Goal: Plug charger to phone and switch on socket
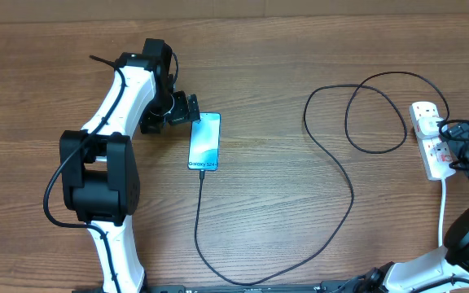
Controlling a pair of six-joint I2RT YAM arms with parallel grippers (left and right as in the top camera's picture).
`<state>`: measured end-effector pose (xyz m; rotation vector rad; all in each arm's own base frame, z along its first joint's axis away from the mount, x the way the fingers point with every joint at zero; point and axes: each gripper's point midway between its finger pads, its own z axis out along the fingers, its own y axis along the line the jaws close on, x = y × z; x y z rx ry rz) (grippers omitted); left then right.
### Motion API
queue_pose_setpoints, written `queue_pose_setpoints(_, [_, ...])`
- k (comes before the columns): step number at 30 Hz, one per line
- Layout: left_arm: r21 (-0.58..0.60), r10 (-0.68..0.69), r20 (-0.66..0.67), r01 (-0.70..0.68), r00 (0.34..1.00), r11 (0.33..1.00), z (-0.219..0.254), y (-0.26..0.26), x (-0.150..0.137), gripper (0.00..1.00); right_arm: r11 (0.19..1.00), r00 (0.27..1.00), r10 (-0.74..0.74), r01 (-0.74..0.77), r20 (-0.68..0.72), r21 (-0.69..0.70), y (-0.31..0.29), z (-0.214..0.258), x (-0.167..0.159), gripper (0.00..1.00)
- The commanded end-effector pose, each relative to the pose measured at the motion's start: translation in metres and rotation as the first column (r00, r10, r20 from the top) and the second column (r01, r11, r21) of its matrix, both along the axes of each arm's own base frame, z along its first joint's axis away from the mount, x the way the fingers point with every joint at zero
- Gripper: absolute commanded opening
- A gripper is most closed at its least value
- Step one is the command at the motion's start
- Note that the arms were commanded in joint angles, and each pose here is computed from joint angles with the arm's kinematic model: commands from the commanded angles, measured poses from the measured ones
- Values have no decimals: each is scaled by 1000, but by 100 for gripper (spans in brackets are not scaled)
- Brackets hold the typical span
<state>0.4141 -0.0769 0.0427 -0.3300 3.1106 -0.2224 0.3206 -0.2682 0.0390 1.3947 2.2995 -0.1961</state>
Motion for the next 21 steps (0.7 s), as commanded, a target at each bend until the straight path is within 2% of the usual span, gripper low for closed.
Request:
queue_pose_setpoints(1, [9, 24, 38, -25, 999, 1000, 12, 6, 8, 100, 1000, 1000, 0, 0, 5, 1, -1, -2, 1, 100])
queue_pose_setpoints(12, [8, 24, 38, -24, 999, 1000, 12, 6, 8, 100, 1000, 1000, 2, -2, -16, 22, 0, -17, 0, 100])
queue_pose_setpoints(21, [9, 24, 38, -25, 999, 1000, 12, 6, 8, 100, 998, 999, 33, -35, 27, 50, 5, -17, 10, 100])
